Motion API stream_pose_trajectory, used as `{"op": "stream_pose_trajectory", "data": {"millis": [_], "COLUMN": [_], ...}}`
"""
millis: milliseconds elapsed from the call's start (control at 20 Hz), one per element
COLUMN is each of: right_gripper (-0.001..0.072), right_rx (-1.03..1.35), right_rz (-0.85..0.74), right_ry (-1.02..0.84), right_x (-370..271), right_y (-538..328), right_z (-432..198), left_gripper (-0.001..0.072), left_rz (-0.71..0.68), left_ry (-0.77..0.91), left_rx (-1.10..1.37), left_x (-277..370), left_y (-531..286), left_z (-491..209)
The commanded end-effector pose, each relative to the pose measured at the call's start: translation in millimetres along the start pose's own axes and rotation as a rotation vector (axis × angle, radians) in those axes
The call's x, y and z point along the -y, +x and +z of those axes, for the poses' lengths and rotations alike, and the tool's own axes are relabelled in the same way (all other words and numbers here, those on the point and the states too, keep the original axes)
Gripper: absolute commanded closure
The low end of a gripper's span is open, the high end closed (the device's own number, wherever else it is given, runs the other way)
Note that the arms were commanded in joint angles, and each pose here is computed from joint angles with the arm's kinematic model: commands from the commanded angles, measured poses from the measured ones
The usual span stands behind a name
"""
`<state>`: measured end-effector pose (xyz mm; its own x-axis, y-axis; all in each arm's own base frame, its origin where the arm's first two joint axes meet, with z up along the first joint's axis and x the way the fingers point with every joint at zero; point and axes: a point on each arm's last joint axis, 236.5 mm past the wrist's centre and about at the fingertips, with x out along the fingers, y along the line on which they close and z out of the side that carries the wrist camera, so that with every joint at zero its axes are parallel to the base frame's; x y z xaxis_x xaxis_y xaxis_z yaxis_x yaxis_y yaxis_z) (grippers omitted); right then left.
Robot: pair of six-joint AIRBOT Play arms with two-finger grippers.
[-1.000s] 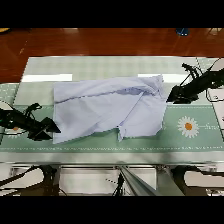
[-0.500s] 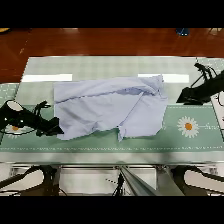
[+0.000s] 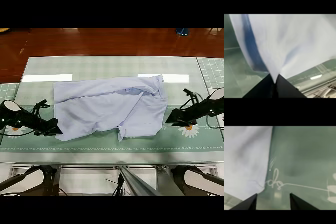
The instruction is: Fold the shirts.
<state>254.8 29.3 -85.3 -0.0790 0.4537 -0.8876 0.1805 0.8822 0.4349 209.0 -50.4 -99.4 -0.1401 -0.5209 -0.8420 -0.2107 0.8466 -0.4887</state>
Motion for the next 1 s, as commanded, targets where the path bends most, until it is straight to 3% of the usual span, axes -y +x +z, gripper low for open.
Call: {"op": "stream_pose_trajectory", "data": {"millis": [0, 200, 300, 450, 500, 700, 800, 950], "right_gripper": [0.0215, 0.0221, 0.0282, 0.062, 0.0682, 0.0683, 0.0685, 0.0685], "right_rx": [0.019, 0.096, 0.088, 0.055, 0.042, 0.297, 0.557, 0.756], "right_rz": [0.079, 0.079, 0.072, 0.084, 0.087, 0.102, 0.098, 0.11], "right_ry": [0.009, 0.006, -0.001, -0.025, -0.038, -0.157, -0.191, -0.223], "right_x": [-27.8, -50.4, -60.1, -70.8, -72.7, -99.2, -119.7, -147.3], "right_y": [32.2, 44.1, 50.1, 53.0, 48.7, -34.5, -105.1, -162.7], "right_z": [-5.2, 12.8, 10.3, 2.1, 0.2, 51.5, 97.6, 142.1], "left_gripper": [0.068, 0.068, 0.068, 0.068, 0.068, 0.068, 0.0681, 0.068], "left_rz": [-0.007, -0.007, -0.007, -0.008, -0.009, -0.002, -0.06, -0.157], "left_ry": [0.019, 0.019, 0.019, 0.033, 0.053, 0.155, 0.205, 0.211], "left_rx": [-0.01, -0.009, -0.008, -0.005, -0.002, 0.158, 0.309, 0.555], "left_x": [2.1, 2.3, 2.2, 4.0, 6.5, 33.4, 67.8, 110.5], "left_y": [-1.0, -1.1, -1.2, -5.0, -9.9, -63.9, -103.7, -158.1], "left_z": [-3.2, -3.1, -2.8, -0.5, 2.1, 44.1, 77.5, 126.2]}}
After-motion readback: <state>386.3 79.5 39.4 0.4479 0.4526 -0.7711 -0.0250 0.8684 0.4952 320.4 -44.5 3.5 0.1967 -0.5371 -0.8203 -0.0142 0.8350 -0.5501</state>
